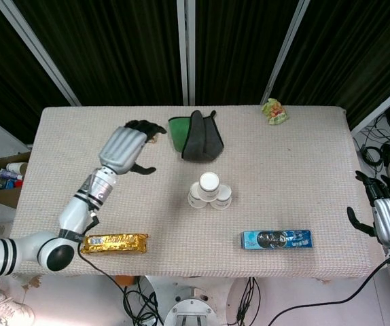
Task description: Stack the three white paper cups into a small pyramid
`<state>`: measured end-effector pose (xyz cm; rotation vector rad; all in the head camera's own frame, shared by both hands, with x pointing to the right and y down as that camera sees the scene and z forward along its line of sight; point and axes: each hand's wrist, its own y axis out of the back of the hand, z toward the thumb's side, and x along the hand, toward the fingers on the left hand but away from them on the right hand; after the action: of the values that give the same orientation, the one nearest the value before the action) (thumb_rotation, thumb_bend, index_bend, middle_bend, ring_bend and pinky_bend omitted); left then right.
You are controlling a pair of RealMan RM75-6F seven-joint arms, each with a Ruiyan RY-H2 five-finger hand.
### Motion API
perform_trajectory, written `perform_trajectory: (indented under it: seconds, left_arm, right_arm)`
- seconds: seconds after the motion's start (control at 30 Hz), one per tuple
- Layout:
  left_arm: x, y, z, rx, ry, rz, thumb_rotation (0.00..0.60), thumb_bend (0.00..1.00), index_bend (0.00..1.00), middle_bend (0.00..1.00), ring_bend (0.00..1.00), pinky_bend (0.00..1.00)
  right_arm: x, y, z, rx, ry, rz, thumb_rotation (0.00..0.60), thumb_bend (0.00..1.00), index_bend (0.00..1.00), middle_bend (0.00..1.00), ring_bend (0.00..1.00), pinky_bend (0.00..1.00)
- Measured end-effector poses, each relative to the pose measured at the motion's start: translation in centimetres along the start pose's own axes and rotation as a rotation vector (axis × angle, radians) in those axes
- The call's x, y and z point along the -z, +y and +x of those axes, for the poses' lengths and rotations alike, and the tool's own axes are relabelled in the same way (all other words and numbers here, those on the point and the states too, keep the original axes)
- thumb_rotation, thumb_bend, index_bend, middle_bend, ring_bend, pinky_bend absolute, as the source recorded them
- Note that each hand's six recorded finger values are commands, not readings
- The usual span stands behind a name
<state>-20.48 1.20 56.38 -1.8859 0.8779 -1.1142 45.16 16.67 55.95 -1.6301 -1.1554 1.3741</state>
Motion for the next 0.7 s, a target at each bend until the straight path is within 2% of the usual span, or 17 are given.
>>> perform_trajectory:
  seconds: [0.17,0.27,0.37,0.5,0.7]
  left_arm:
    - [7.6,0.0,-4.8,-0.1,0.153,0.058,0.6,0.12,0.32,0.28,0.22,0.22]
    - [11.3,-1.1,-8.3,-0.123,0.229,0.086,0.6,0.11,0.31,0.28,0.22,0.22]
    - [14.1,-2.8,-12.1,-0.113,0.291,0.108,0.6,0.09,0.3,0.28,0.22,0.21]
    - [16.2,-5.0,-16.9,-0.075,0.355,0.122,0.6,0.09,0.3,0.27,0.22,0.21]
    - [16.6,-6.2,-22.8,-0.069,0.402,0.098,0.6,0.09,0.29,0.26,0.21,0.21]
  right_arm:
    - [1.1,-1.0,-0.2,-0.033,-0.011,-0.024,0.6,0.38,0.18,0.2,0.13,0.14]
    - [1.4,-2.0,-0.2,-0.066,-0.007,-0.042,0.6,0.37,0.17,0.16,0.1,0.13]
    - [1.1,-2.9,0.1,-0.09,0.01,-0.058,0.6,0.33,0.13,0.11,0.06,0.09]
    - [0.4,-3.5,0.5,-0.097,0.038,-0.069,0.6,0.31,0.11,0.11,0.06,0.08]
    - [-0.8,-4.1,1.7,-0.086,0.081,-0.045,0.6,0.31,0.11,0.12,0.06,0.08]
